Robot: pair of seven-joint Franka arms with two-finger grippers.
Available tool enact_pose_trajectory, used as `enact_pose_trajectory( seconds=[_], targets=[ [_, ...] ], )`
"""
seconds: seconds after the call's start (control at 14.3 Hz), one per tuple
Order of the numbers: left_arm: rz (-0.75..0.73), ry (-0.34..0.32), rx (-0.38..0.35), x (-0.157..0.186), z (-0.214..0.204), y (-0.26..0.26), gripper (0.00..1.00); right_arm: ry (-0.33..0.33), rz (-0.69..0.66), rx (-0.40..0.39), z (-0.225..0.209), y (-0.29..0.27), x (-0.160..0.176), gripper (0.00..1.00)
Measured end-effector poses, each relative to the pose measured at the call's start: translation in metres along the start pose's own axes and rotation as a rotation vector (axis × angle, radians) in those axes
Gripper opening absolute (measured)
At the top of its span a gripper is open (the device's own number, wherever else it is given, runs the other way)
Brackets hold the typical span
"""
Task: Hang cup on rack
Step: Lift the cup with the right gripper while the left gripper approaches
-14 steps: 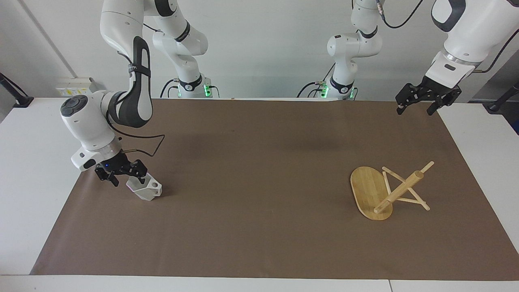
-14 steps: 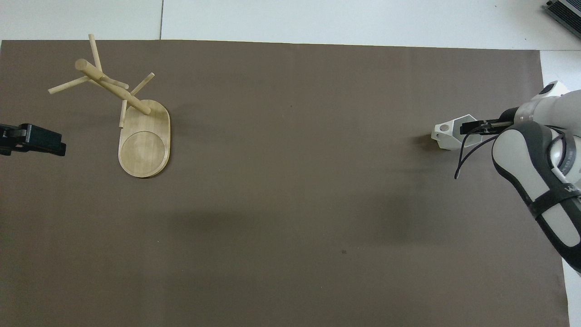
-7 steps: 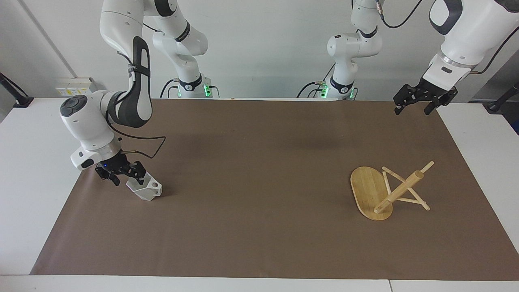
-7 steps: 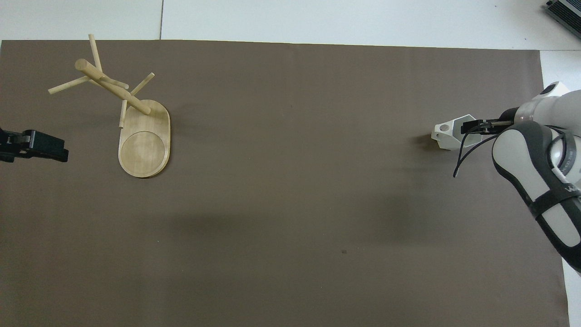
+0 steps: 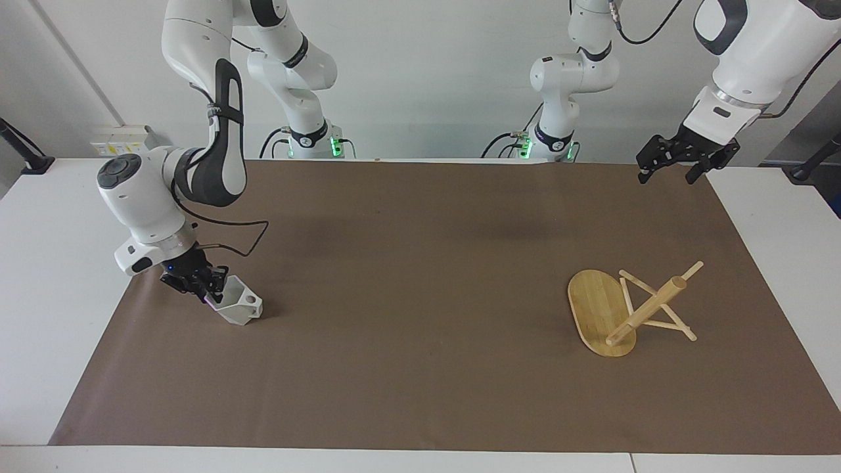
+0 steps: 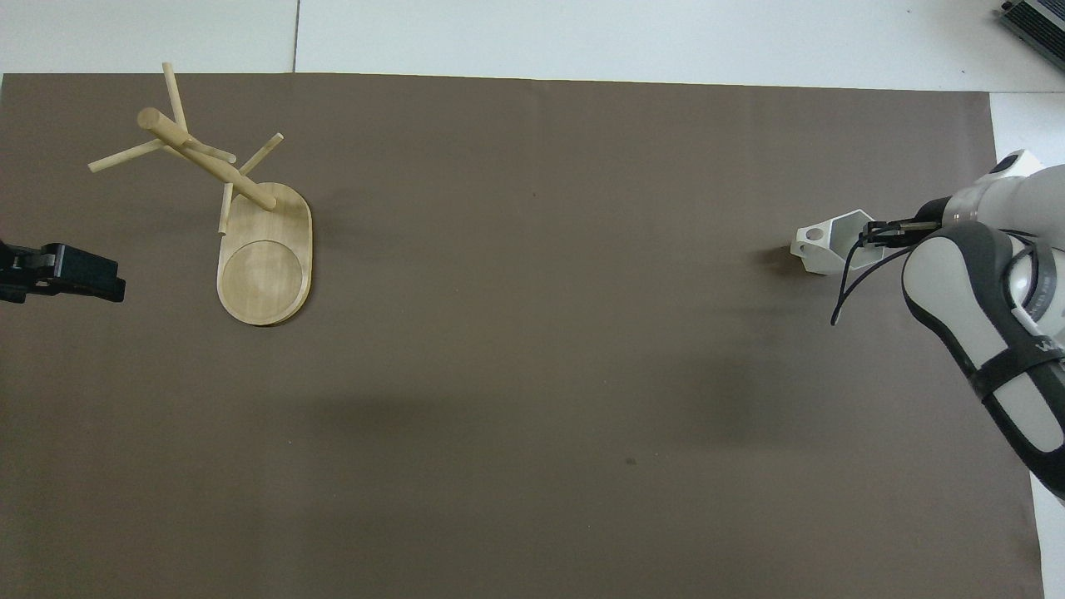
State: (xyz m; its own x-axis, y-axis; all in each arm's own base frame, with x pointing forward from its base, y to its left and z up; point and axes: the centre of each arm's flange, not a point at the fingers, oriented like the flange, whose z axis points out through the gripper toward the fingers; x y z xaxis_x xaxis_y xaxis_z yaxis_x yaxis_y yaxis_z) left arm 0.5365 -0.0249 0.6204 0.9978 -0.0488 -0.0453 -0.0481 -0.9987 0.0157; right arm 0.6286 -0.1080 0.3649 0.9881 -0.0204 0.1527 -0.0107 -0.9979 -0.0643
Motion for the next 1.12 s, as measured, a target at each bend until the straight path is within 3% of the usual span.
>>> enact_pose_trajectory(
  seconds=[0.35,0.42,0.77,1.12],
  targets=[
    [-0.039,-0.012,0.0,-0.001,0.002,-0.001,1.0,0.001,0.0,0.0,-0.001,0.0,0.0,0.18],
    [-0.081,-0.014,0.0,-0.001,0.002,-0.001,1.0,0.001,0.0,0.0,-0.001,0.0,0.0,0.1],
    [-0.416,-0.075,-0.006,-0.01,0.005,0.006,1.0,0.001,0.0,0.0,-0.001,0.0,0.0,0.05],
    [-0.693,-0.158,-0.12,-0.018,0.007,0.02,1.0,-0.01,-0.004,0.005,-0.003,-0.003,0.001,0.05]
  ],
)
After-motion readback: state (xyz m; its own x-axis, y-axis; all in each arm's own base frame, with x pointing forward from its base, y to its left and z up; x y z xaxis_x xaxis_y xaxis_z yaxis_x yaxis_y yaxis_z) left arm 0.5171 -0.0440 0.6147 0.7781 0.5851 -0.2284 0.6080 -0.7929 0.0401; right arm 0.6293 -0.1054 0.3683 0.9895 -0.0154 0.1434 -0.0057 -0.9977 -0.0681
